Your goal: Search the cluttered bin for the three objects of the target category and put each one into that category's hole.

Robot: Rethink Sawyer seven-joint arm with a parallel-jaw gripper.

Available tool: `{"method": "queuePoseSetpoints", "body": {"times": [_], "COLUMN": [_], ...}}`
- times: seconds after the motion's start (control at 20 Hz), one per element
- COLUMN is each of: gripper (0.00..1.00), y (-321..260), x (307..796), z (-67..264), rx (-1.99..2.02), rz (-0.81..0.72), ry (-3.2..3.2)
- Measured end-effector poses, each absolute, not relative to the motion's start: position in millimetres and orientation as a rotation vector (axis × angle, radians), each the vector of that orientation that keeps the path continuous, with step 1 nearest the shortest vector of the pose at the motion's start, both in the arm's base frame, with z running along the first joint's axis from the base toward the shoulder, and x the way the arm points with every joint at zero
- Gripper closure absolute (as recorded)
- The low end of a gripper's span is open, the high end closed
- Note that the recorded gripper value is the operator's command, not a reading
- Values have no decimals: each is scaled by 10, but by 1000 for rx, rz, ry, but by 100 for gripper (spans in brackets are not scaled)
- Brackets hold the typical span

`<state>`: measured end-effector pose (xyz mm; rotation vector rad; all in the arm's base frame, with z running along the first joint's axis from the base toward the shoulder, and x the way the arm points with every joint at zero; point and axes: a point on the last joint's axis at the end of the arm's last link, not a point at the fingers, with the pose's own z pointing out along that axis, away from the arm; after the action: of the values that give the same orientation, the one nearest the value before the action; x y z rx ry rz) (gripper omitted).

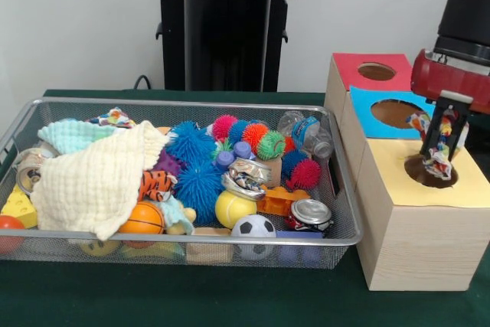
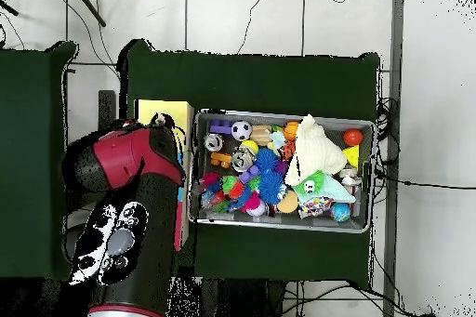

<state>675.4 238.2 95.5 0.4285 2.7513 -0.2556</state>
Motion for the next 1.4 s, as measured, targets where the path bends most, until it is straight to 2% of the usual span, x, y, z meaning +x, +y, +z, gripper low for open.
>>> {"method": "queuePoseSetpoints", "body": {"times": [0.6,1.4], "gripper": [100,100], "y": [2252,2419], "x": [6729,6753], "z": [850,862], "rx": [458,456], "rz": [-301,-312], "ry": [2754,2732]}}
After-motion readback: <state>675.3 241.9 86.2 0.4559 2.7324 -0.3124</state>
